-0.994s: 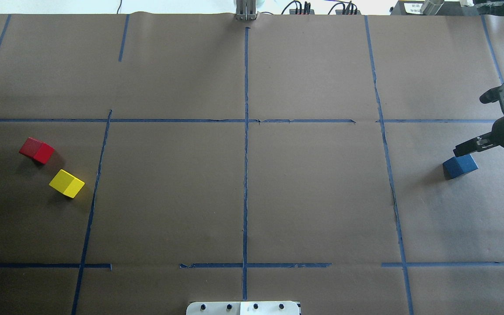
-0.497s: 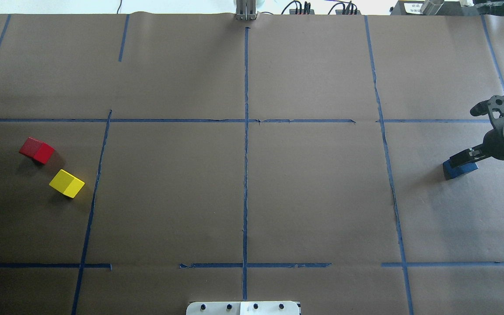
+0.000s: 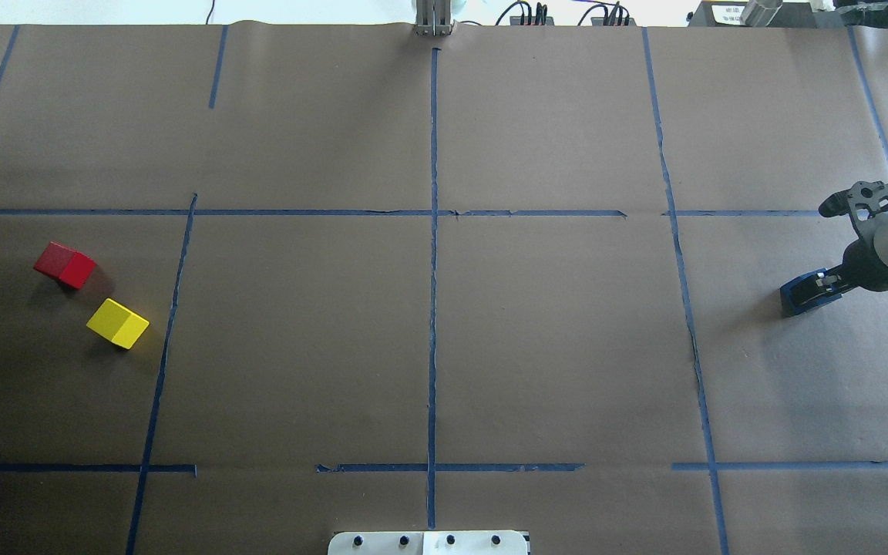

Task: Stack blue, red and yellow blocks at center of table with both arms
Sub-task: 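Lower the right gripper onto the blue cube and grasp it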

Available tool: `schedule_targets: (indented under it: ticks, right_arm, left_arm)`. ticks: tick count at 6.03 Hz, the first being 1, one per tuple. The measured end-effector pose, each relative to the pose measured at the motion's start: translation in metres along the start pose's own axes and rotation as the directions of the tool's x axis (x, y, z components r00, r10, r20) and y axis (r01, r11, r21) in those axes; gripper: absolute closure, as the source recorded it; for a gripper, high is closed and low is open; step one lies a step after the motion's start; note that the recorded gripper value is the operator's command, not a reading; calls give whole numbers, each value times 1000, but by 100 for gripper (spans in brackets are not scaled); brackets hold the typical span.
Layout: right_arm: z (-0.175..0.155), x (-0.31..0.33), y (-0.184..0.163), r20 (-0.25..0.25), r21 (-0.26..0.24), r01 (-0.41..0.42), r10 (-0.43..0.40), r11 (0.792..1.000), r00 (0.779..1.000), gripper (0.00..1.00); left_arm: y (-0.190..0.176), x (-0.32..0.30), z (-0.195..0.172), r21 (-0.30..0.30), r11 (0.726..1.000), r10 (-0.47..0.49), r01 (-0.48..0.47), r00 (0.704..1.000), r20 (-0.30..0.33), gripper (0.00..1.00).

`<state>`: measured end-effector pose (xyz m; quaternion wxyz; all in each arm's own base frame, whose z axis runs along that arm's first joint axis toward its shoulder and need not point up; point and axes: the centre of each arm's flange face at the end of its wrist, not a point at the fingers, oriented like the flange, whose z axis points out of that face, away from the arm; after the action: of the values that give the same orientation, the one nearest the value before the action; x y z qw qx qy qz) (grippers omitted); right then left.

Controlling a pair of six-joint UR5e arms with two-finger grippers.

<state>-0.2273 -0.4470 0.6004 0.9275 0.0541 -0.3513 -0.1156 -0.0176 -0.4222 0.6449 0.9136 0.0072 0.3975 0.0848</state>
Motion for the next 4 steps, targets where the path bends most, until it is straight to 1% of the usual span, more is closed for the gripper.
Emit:
schedule_targets:
  ticks: [1,2,3,4]
  right_arm:
    - [-1,-2,-1,3,3,4,-4,1000,1000,96]
    - [-11,-13,-8,17,23,18,-19,1000,1000,97]
    - [-28,-33,-20,41,58,20,-23,998,999,97]
    - [-45,-69,-41,83,92,-24,16,995,996,96]
  left_arm:
    - [0,0,0,-1,1000,-1,1,1000,0,0]
    - [1,0,0,-1,1000,-1,1,1000,0,0]
    - [1,0,0,-1,1000,-1,1,1000,0,0]
    - [1,0,0,-1,1000,-1,1,1000,0,0]
